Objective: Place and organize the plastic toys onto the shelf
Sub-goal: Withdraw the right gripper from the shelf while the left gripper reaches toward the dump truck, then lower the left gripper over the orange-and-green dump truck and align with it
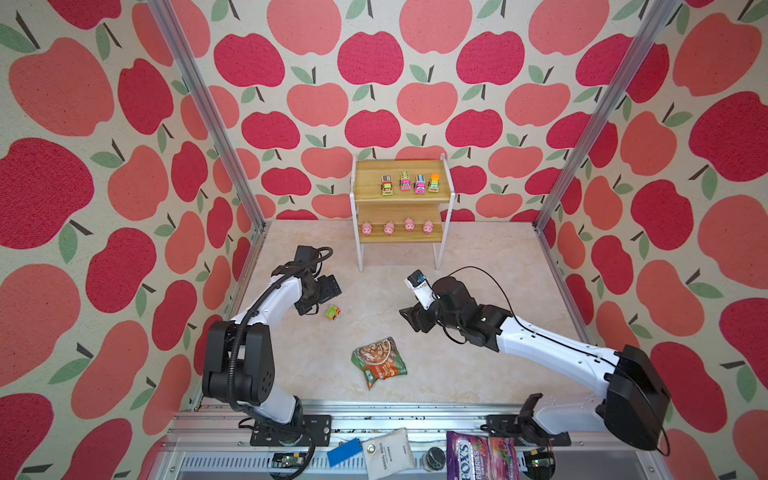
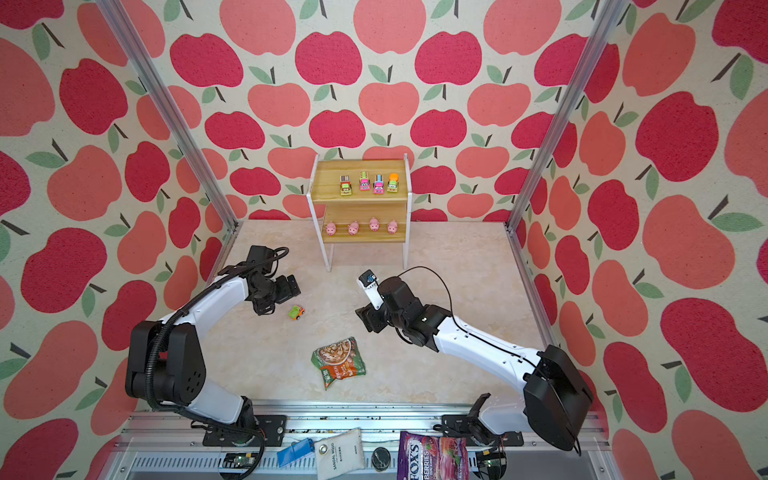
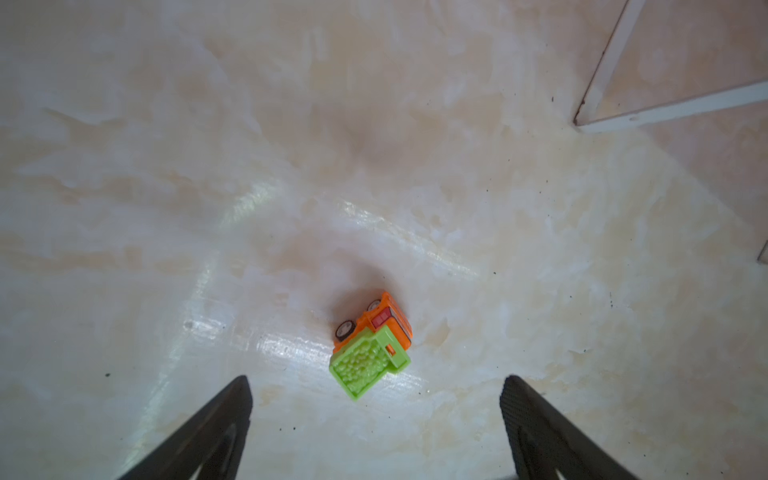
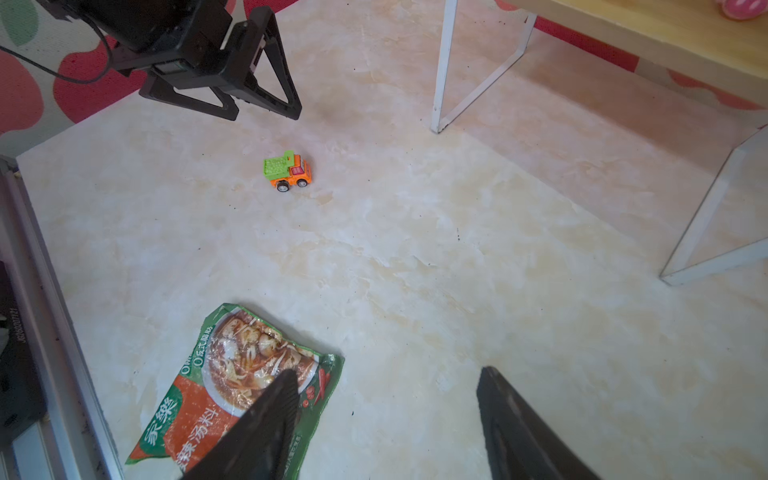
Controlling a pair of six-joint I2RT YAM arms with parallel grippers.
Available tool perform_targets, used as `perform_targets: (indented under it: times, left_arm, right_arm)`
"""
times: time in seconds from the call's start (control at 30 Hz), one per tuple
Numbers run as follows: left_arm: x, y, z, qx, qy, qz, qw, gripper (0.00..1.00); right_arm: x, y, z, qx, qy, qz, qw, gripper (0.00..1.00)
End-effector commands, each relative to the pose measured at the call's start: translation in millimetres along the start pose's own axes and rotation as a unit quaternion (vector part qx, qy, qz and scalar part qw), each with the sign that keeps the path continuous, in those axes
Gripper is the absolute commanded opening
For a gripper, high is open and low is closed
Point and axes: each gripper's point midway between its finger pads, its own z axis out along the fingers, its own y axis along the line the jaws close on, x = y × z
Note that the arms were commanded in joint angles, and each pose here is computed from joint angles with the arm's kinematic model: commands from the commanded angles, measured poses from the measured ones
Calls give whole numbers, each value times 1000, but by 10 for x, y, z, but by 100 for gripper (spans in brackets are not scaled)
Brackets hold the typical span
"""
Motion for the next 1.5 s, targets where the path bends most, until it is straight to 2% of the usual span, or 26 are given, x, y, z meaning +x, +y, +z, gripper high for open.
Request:
perform_targets:
  times: [0.0,0.3,0.43,0.7,0.83,1.0,1.23,1.47]
  left_arm:
    - [145,-66,-37,14,5,-42,999,96]
    - [147,50,235,12,6,-36,999,96]
    - [47,53,268,27,-19,-22,999,96]
    - [-14,-242,446,102,-38,23,994,96]
    - [111,-280,584,106,-21,33,994,95]
    - [305,-362,588,96,-9,43,994,95]
    - [805,-425,664,62,22,13,998,94]
    - [1127,-777,765,78,24,13,997,95]
  right_arm:
    - [61,44,-59,-28,-16,29,999,71]
    - [377,81,-265,-47,-15,53,997,71]
    - [456,73,-396,-46,-19,56,997,71]
    - [542,14,-579,-29,-28,49,998,71]
    - [507,0,-622,-25,-38,49,998,71]
    - [495,-7,-663,-23,-50,50,997,71]
    - [437,3,-673,-26,-62,50,996,71]
    - [468,21,-682,-30,-53,46,997,70]
